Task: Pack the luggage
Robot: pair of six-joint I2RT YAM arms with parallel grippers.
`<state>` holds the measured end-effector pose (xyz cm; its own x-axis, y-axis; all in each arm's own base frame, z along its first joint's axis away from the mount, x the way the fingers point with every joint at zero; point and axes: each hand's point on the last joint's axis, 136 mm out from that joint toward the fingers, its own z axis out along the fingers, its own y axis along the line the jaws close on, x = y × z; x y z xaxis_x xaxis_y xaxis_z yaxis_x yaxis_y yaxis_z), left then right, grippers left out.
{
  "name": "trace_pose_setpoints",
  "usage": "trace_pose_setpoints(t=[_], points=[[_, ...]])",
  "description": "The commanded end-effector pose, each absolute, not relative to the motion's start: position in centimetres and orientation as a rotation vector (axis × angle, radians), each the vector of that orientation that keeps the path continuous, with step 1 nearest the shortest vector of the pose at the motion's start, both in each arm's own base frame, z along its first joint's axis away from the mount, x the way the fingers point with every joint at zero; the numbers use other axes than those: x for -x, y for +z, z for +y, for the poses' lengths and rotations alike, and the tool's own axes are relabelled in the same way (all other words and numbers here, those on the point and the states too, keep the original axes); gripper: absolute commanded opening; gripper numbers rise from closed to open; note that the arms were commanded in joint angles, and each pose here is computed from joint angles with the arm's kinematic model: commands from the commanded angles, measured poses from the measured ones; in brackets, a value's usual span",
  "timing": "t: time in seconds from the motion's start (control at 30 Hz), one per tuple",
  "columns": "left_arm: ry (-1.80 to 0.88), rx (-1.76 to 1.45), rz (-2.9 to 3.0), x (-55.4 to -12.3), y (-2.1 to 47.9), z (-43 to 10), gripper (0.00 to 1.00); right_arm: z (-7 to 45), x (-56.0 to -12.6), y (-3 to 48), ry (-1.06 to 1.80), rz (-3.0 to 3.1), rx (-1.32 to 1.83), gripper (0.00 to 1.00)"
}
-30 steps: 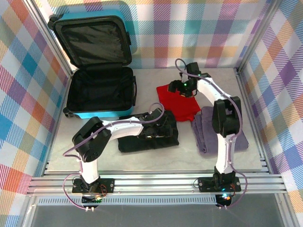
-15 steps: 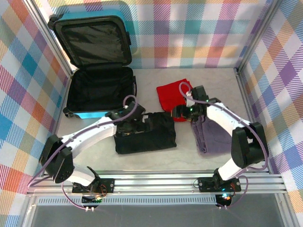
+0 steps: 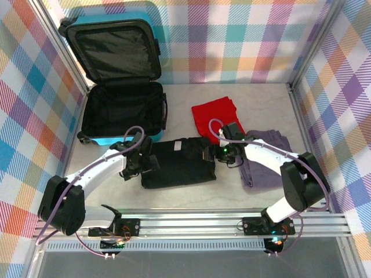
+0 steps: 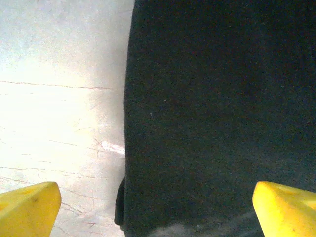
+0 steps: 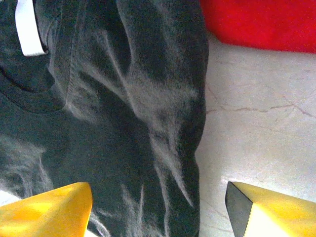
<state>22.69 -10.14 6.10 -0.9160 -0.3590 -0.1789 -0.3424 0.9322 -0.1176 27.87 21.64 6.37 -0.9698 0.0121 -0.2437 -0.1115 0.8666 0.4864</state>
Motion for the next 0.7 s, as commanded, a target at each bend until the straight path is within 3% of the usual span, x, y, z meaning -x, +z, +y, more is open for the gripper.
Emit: trace_pose_setpoints(t=[0.0, 0.67], points=[[-0.183, 0.53, 2.925, -22.3, 5.0, -10.6, 0.99, 22.3, -28.5, 5.8, 0.736, 2.794, 0.069, 0.72], [-0.409, 0.54, 2.966, -23.1, 1.2, -13.7, 0.91, 25.9, -26.9, 3.3, 0.726, 2.849, 0.128, 0.62]])
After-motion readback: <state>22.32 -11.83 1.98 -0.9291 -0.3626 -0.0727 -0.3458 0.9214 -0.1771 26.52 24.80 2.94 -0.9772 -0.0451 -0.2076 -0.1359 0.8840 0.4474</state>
